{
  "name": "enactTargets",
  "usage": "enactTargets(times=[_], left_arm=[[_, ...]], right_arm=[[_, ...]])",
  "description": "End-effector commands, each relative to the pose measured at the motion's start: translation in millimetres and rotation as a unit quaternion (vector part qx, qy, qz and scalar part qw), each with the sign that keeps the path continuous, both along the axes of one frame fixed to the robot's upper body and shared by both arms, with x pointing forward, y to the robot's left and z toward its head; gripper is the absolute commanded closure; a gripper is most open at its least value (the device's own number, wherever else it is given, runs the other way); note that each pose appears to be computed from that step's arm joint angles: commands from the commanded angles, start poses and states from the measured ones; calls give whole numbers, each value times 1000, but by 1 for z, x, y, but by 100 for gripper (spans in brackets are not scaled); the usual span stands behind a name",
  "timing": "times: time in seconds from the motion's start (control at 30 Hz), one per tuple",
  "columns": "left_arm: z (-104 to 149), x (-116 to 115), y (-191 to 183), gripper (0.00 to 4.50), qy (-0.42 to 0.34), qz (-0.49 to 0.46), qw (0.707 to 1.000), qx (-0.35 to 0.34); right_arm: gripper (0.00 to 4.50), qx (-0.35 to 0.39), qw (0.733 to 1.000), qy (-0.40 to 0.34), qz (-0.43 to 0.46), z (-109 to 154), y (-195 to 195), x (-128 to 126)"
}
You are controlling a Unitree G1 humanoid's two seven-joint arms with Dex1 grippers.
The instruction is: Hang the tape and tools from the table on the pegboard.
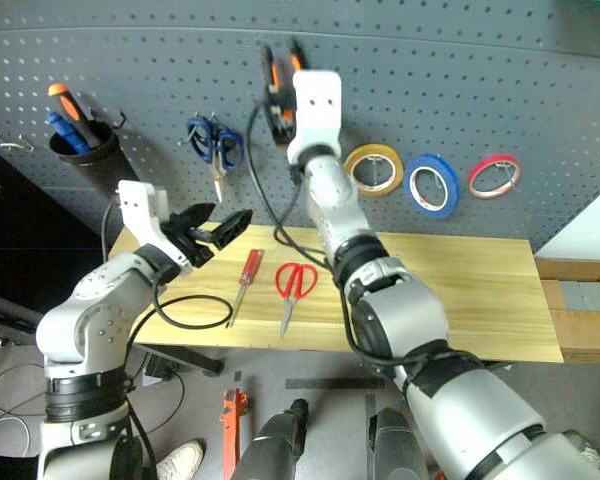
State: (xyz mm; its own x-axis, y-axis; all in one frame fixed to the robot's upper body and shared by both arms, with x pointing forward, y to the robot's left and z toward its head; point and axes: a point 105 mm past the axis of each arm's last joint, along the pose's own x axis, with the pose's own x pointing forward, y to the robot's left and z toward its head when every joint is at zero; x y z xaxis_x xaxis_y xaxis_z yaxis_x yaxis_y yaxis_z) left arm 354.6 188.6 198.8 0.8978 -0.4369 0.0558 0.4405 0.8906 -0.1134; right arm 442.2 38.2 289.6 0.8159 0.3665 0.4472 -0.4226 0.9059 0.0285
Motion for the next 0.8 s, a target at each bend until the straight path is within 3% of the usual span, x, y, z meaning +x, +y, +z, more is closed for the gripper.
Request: enactTargets(times=[0.03,0.33,0.5,0.8], left_arm=[[15,-4,2,0,-30,-5,1000,3],[17,0,0,0,-34,-8,999,1],[13,0,-3,0,-31,-9,999,-2],[-26,9,-29,0,-3,0,1000,-28]], right_arm=[[165,1,1000,-7,30,6,21,-10],[165,-11,1000,-13,21,16,15,-6],[2,-40,998,-45,16,12,3,-6],[2,-120,987,-108,14,-17,-46,-22]])
